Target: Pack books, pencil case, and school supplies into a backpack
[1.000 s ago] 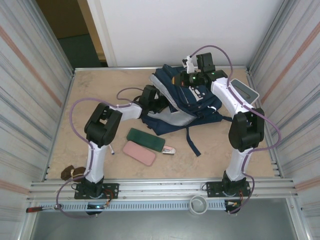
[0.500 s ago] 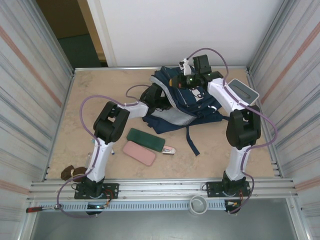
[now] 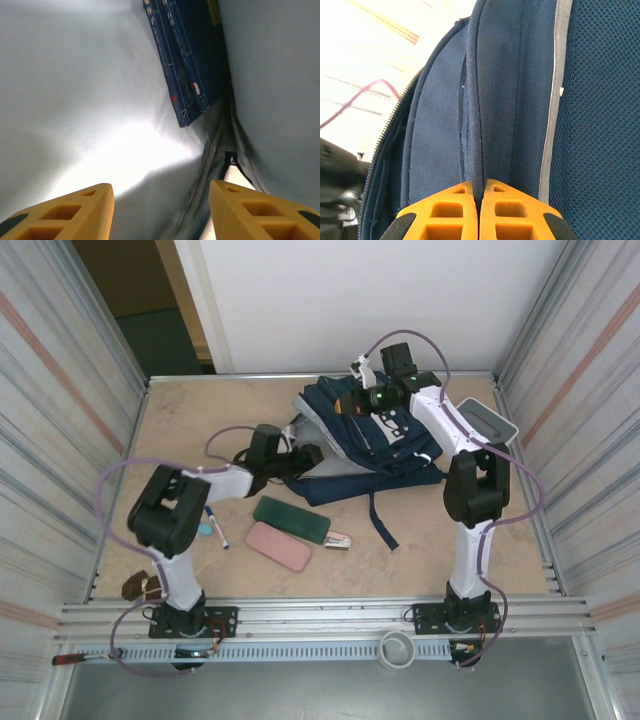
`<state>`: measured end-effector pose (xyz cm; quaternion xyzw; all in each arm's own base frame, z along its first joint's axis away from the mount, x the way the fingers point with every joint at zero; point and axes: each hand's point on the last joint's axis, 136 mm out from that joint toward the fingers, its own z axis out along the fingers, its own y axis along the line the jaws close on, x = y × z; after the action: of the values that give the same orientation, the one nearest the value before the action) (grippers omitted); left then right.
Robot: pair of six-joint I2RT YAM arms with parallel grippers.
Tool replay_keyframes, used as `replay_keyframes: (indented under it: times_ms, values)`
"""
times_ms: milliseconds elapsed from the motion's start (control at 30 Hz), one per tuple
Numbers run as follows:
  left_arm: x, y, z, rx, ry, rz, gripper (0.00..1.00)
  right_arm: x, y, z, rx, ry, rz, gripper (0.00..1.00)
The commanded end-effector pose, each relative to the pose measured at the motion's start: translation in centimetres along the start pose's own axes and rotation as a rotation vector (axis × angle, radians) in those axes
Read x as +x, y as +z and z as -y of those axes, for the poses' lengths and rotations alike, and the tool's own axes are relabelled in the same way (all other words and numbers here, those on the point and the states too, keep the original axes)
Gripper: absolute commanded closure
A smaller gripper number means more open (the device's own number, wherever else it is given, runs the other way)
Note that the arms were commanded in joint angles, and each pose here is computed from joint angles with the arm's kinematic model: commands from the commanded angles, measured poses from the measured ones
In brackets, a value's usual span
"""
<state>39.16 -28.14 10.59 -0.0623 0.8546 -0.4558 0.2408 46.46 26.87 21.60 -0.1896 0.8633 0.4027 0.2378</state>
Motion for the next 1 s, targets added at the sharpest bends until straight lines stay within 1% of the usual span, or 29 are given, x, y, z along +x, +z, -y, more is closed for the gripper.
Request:
replay_keyframes:
  times_ms: [0,100,167,233,300,367,433,533,667,733,800,967]
  values:
    - [-0.7,-4.2,-0.7,-0.072,0.088,0.057,0.45,0.5,-0.4,0.1,0.005,-0.078,-0.035,0.98]
    - [-1.6,-7.7,-2.7,-0.189,0.098,0.119,0.44,1.6,-0.1,0.0,-0.008,-0.066,-0.055,0.91]
    - [-2.3,-9.8,-4.0,-0.24,0.091,0.165,0.42,2.7,0.2,-0.3,-0.028,-0.049,-0.077,0.86]
    - [-3.0,-11.5,-5.2,-0.266,0.07,0.207,0.41,3.1,0.2,-0.8,-0.046,-0.036,-0.073,0.83]
    - [-3.6,-12.5,-5.9,-0.263,0.048,0.228,0.4,3.1,0.0,-1.2,-0.058,-0.011,-0.06,0.79]
    - [-3.9,-12.9,-6.5,-0.265,0.033,0.23,0.4,3.5,-0.5,-1.3,-0.06,0.02,-0.054,0.73]
    - [-4.0,-12.9,-6.9,-0.269,0.025,0.223,0.4,4.3,-1.3,-0.9,-0.034,0.055,-0.044,0.67]
    - [-3.9,-12.1,-7.1,-0.255,0.014,0.193,0.39,6.3,-3.3,1.2,0.058,0.137,0.004,0.58]
    - [-4.2,-10.5,-6.8,-0.208,0.003,0.153,0.38,10.2,-6.9,6.1,0.25,0.286,0.077,0.42]
    - [-4.4,-9.6,-6.7,-0.189,-0.001,0.132,0.38,12.3,-8.4,8.0,0.327,0.346,0.113,0.4]
    - [-4.3,-8.8,-6.8,-0.183,-0.001,0.11,0.37,14.0,-9.2,9.0,0.378,0.38,0.134,0.39]
    - [-4.3,-6.8,-7.0,-0.179,0.005,0.058,0.35,16.3,-9.8,11.4,0.507,0.434,0.166,0.38]
